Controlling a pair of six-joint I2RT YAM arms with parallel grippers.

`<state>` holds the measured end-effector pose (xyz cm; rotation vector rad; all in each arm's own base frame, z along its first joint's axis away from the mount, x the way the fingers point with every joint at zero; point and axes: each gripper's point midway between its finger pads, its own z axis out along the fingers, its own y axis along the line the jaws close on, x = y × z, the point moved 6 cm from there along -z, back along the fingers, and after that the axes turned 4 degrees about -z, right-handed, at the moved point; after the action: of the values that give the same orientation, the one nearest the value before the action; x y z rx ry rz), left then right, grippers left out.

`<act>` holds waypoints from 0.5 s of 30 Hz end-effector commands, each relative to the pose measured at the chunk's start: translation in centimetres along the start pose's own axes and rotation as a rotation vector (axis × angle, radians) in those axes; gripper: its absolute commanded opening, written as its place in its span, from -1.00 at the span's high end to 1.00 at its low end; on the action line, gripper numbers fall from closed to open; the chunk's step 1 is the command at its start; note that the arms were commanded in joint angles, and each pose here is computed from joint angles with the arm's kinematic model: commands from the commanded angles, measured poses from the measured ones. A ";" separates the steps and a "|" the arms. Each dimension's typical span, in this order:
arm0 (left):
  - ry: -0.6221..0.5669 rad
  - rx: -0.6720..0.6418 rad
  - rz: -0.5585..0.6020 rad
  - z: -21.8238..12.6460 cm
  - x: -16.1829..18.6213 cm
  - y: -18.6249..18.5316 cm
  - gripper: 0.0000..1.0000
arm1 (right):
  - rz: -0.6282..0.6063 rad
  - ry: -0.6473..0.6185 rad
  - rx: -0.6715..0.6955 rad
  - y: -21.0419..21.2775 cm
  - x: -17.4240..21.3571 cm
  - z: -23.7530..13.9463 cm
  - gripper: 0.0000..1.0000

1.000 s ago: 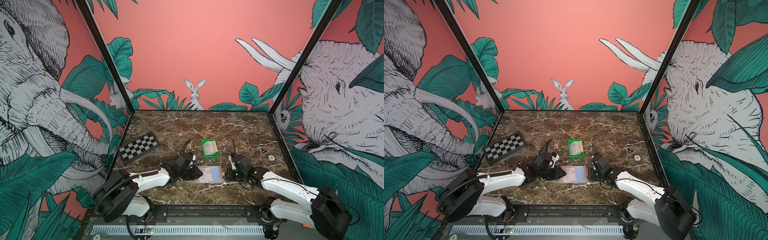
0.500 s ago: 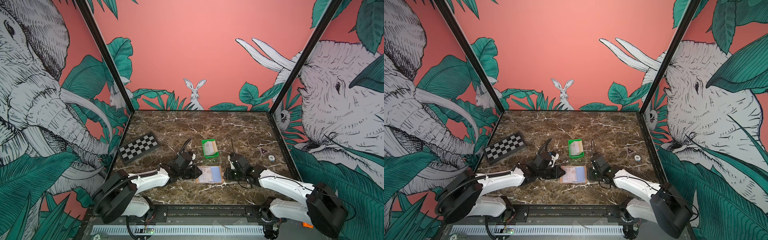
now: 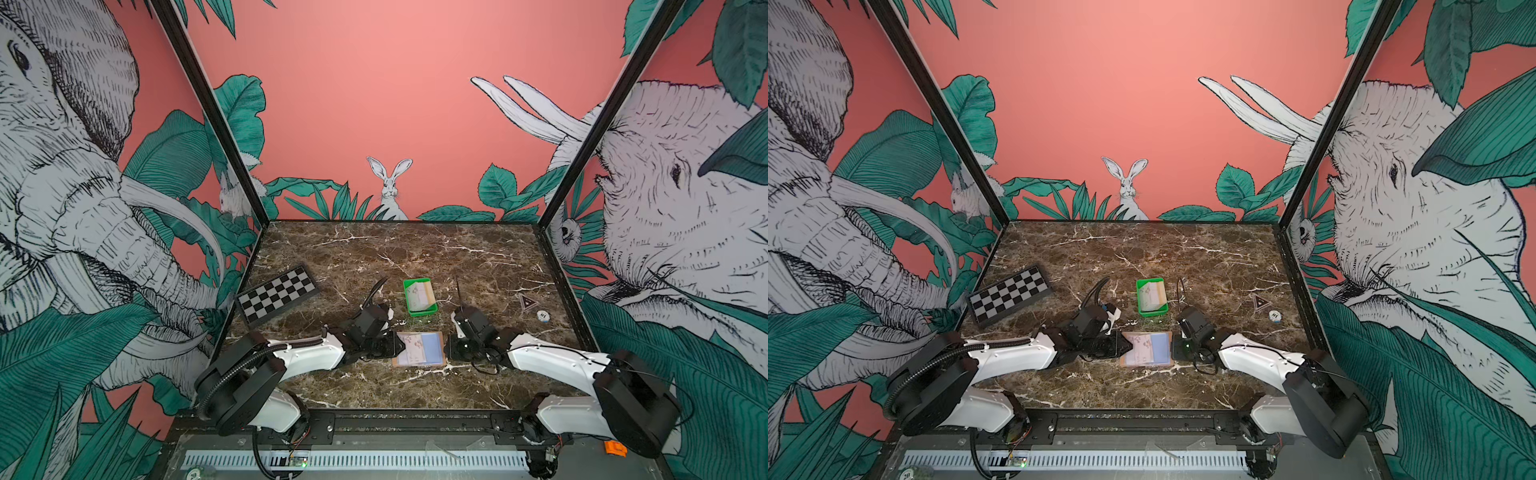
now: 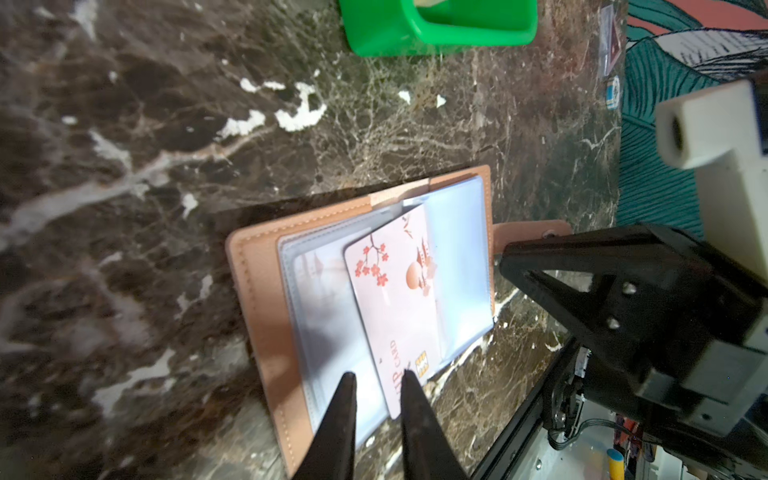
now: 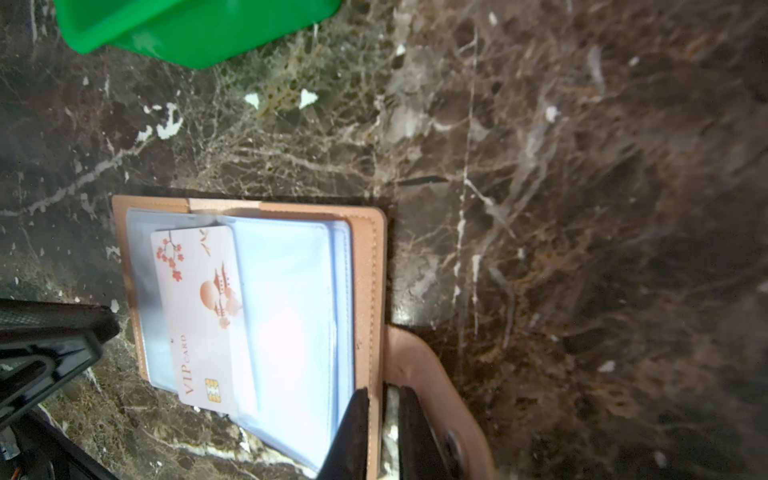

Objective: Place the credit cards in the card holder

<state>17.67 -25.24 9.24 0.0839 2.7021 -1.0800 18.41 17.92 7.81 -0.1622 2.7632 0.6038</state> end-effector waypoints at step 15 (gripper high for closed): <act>0.029 0.002 -0.024 1.2 -0.3 -0.8 0.44 | -0.006 -0.011 -0.019 0.5 -0.4 0.4 0.69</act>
<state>17.90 -25.88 8.43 0.0649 2.7412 -1.0694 18.52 18.20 7.60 -0.1665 2.7645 0.6223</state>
